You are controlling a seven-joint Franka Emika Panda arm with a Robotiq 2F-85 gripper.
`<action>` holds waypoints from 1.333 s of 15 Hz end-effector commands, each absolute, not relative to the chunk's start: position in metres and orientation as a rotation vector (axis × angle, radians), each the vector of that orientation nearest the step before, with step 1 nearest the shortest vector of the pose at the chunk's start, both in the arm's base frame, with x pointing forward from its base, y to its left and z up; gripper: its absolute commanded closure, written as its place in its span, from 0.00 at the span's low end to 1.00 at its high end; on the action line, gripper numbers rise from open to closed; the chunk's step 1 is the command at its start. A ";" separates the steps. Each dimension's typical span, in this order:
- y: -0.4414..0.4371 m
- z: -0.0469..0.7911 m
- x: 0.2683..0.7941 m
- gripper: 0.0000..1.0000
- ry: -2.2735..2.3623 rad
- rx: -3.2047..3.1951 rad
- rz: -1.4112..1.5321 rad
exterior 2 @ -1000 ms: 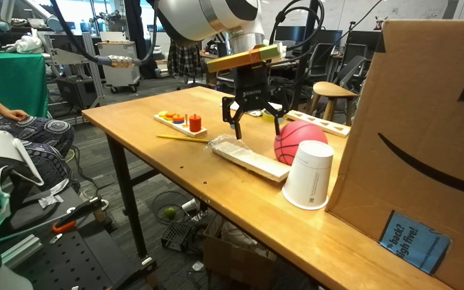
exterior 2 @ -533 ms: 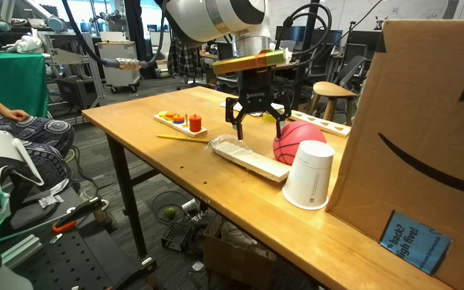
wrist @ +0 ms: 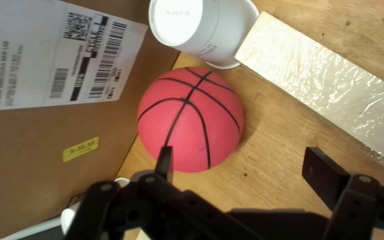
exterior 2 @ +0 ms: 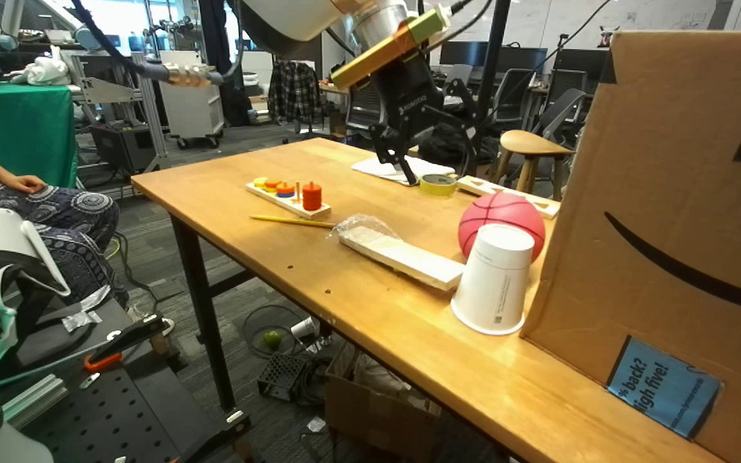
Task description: Push the ball towards the box
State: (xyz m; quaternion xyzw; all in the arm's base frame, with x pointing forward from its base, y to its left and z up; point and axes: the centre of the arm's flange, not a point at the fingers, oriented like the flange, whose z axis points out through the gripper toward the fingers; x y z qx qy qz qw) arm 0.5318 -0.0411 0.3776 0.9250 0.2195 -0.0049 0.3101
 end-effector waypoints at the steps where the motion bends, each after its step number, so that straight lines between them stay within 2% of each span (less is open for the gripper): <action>1: -0.015 0.407 0.492 0.00 0.562 2.296 0.163; 8: 0.033 0.405 0.460 0.00 0.613 1.973 0.401; 20: 0.039 0.341 0.467 0.00 0.610 2.026 0.269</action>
